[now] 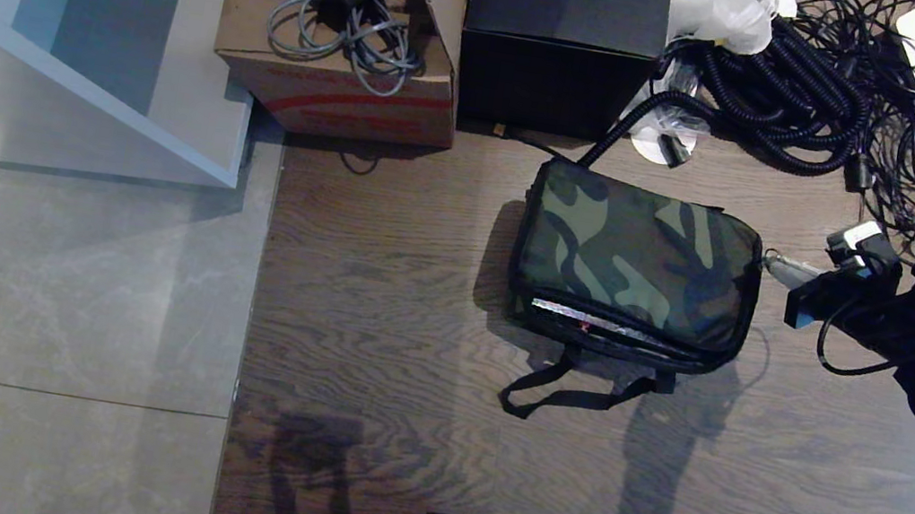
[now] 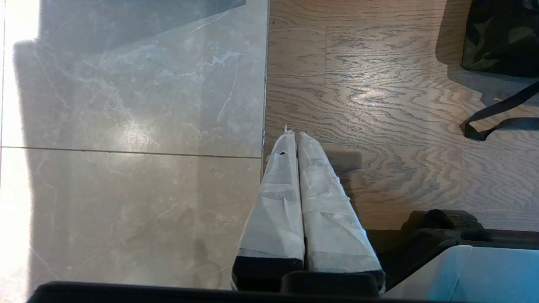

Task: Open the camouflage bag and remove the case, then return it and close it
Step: Open the top of the storage box

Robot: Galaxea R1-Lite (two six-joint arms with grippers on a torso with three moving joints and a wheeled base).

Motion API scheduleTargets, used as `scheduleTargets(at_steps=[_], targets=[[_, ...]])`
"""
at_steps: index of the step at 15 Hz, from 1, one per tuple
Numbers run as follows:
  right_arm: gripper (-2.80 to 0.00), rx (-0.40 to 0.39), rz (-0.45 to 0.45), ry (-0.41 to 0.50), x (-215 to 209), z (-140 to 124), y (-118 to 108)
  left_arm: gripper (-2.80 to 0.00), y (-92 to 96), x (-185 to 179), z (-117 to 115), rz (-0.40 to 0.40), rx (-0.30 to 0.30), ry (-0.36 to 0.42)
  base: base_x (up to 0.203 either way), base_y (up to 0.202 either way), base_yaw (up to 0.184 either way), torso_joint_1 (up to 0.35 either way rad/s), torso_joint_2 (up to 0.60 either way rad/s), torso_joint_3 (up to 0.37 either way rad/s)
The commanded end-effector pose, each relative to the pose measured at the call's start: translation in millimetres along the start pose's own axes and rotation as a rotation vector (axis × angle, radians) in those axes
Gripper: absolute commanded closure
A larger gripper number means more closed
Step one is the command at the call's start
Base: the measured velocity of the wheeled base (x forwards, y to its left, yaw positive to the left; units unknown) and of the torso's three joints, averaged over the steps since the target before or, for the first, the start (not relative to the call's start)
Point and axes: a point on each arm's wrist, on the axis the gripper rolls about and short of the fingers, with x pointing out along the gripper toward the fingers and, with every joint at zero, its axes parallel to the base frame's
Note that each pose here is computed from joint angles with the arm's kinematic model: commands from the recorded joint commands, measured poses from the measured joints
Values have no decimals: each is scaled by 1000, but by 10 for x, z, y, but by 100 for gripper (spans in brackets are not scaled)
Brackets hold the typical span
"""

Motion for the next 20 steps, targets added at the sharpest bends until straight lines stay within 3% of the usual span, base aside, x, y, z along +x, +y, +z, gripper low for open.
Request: scheduleTargets(at_steps=[1, 4, 9, 10, 16, 20], targets=[[0, -17, -7, -23, 96, -44, -42, 0, 0, 0, -1, 0, -1, 0, 0, 0, 0, 0, 0, 0], [0, -42, -30, -71, 172, -39, -95, 0, 0, 0, -1, 0, 0, 0, 0, 0, 0, 0, 0, 0], [0, -32, -28, -59, 177, -87, -76, 0, 0, 0, -1, 0, -1, 0, 0, 0, 0, 0, 0, 0], [-280, -33, -28, -57, 181, -98, -67, 0, 0, 0, -1, 0, 0, 0, 0, 0, 0, 0, 0, 0], [-280, 14, -16, 35, -77, -204, -18, 0, 0, 0, -1, 0, 0, 0, 0, 0, 0, 0, 0, 0], [-280, 103, -9, 159, -550, -21, -12, 0, 0, 0, -1, 0, 0, 0, 0, 0, 0, 0, 0, 0]])
